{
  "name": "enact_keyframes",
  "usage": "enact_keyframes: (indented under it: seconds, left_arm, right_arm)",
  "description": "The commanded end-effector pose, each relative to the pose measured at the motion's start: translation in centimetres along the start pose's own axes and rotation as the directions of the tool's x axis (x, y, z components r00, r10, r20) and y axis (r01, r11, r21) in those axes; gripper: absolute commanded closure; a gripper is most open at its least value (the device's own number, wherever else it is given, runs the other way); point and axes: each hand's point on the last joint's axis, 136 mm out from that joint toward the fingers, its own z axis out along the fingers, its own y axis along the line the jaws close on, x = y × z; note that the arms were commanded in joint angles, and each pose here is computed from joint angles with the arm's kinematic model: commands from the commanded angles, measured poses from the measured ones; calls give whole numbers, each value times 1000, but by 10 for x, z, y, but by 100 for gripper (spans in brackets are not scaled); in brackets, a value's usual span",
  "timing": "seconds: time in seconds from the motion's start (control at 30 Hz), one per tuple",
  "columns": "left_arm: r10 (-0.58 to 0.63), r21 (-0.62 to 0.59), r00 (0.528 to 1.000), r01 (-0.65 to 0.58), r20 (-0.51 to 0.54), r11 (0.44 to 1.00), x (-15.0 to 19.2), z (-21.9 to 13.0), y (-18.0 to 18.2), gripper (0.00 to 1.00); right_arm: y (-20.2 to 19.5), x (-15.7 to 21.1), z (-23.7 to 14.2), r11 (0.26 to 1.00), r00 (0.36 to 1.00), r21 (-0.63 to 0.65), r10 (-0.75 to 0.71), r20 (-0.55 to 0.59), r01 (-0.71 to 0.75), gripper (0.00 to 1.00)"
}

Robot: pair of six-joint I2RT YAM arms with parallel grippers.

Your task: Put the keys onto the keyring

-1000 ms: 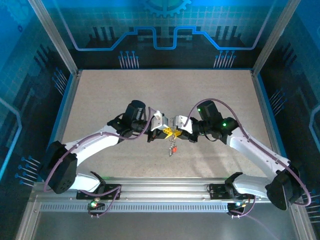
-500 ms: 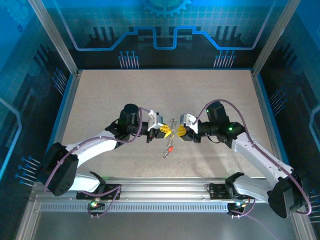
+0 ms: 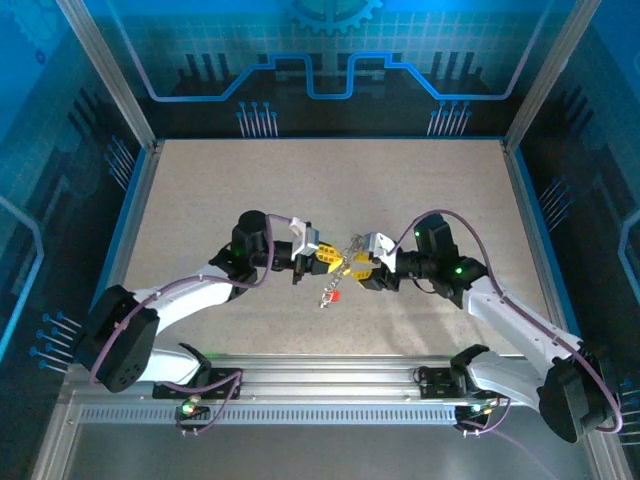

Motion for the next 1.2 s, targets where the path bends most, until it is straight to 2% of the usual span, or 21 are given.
enact_keyframes:
  seconds: [0.0,0.23,0.43,0.63,1.17]
  left_arm:
    - [37,35,998,-39,52,999,-13,-2,-4,100]
    - [31,33,997,-33,67,999,-14,-1,-2,100]
    - [29,31,997,-32,77,999,-15,-1,-2,100]
    - [31,28,996,-34,79,999,-14,-1,-2,100]
    - [26,8,997,-27,75,1000,-10,-2,2,100]
  right_arm:
    - [-2,-11,0,999,998,14,-30,58,29,55]
    - [5,-14,4,1000,991,5,-27,128,27,53]
    - [14,-15,14,999,987,-14,-38,156,41,57]
    - [14,-17,14,999,984,3,-36,176,36,64]
    - [15,-17,13,1000,986,2,-27,167,27,94]
